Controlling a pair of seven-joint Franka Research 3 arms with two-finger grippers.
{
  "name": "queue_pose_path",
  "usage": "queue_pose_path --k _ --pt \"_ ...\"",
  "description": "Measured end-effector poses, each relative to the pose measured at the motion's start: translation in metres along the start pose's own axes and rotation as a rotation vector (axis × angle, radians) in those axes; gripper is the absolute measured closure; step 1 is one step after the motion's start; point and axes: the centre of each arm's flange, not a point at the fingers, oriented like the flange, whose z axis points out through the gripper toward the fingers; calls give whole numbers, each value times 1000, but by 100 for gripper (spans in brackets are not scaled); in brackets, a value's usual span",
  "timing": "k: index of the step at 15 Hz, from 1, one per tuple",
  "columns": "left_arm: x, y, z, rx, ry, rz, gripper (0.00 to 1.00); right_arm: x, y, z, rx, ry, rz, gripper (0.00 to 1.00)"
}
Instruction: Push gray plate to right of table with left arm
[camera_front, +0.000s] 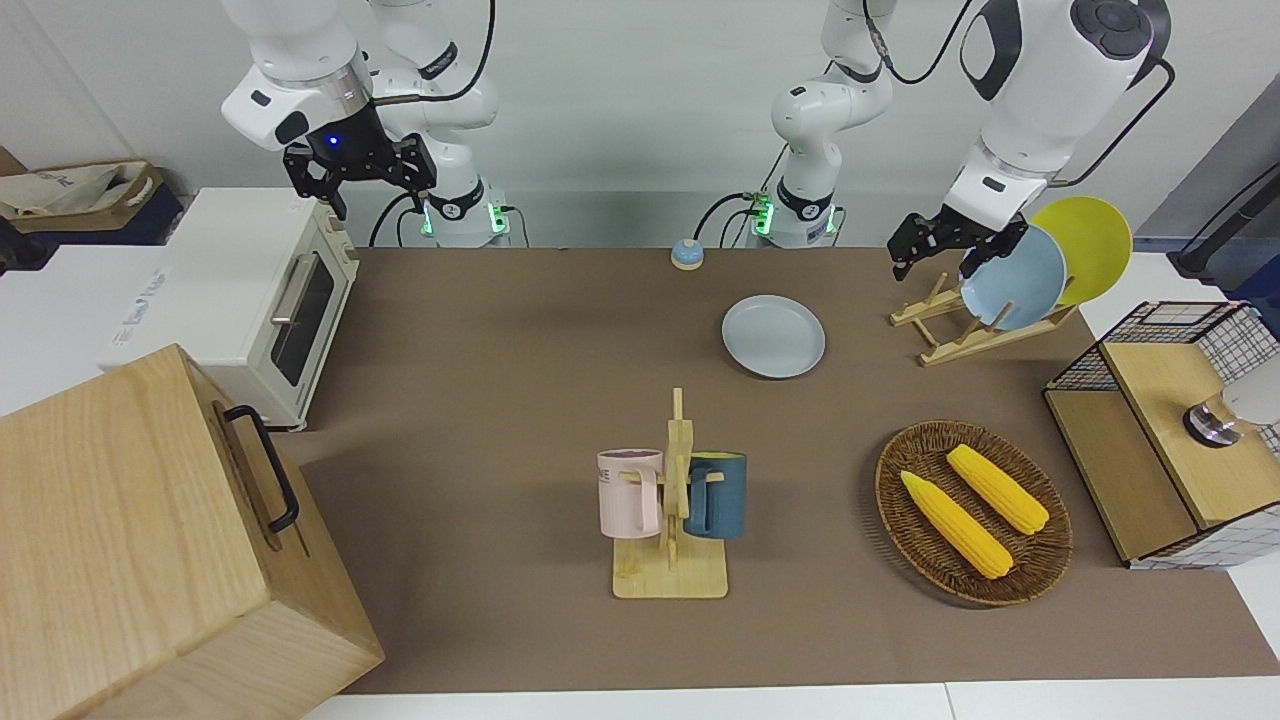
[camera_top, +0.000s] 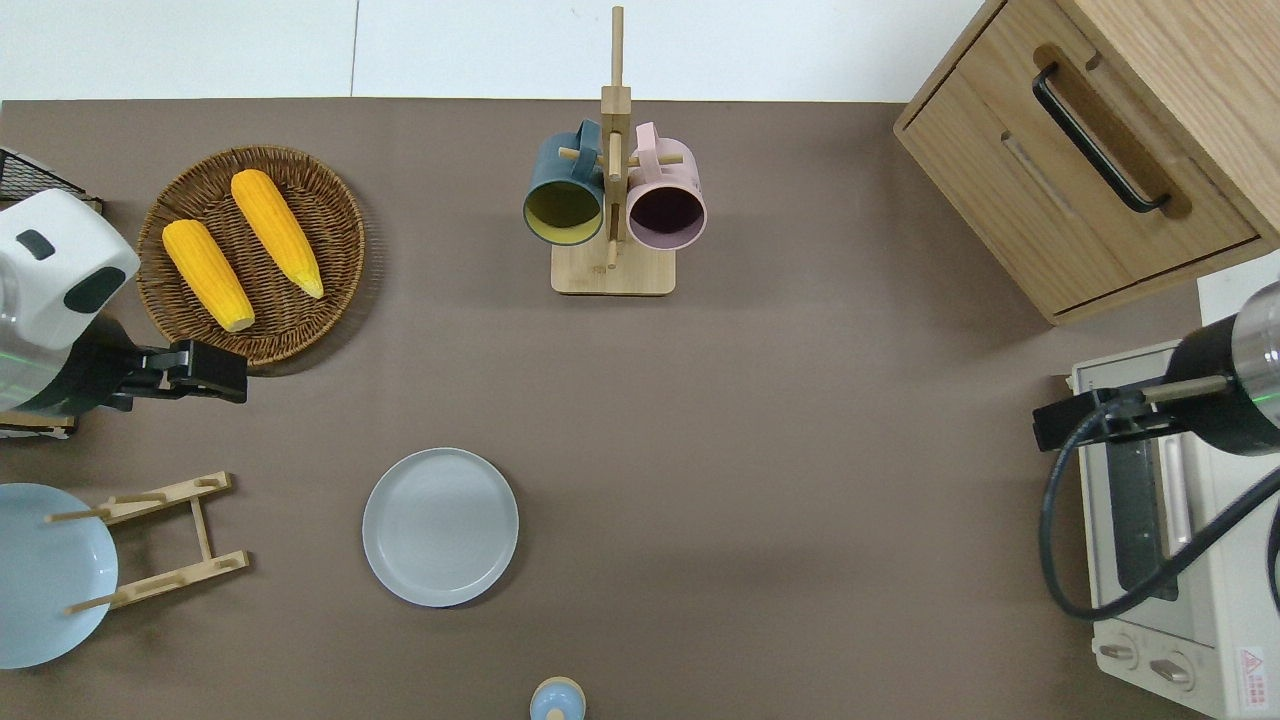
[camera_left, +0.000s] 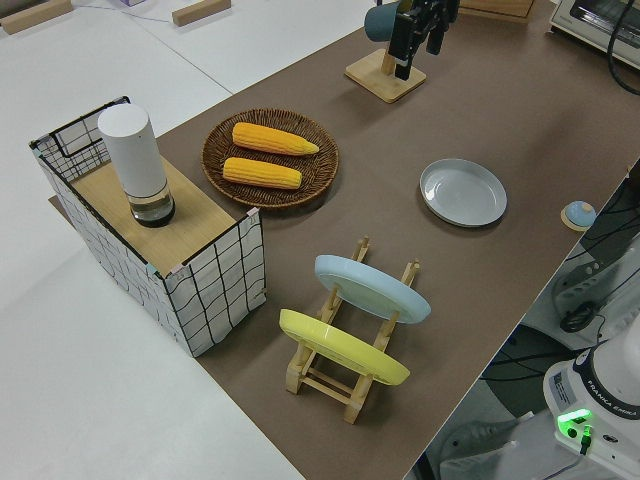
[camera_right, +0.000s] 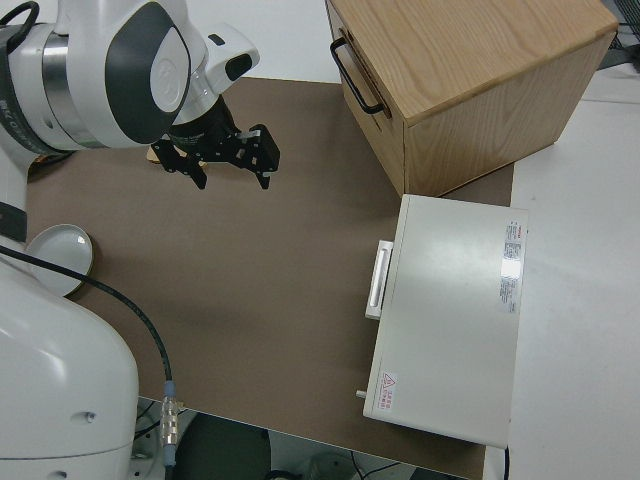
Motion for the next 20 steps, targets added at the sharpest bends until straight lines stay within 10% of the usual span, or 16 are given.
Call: queue_pose_path --k 20 --pt "-4 -18 -6 1 -18 -38 0 0 0 0 0 0 0 1"
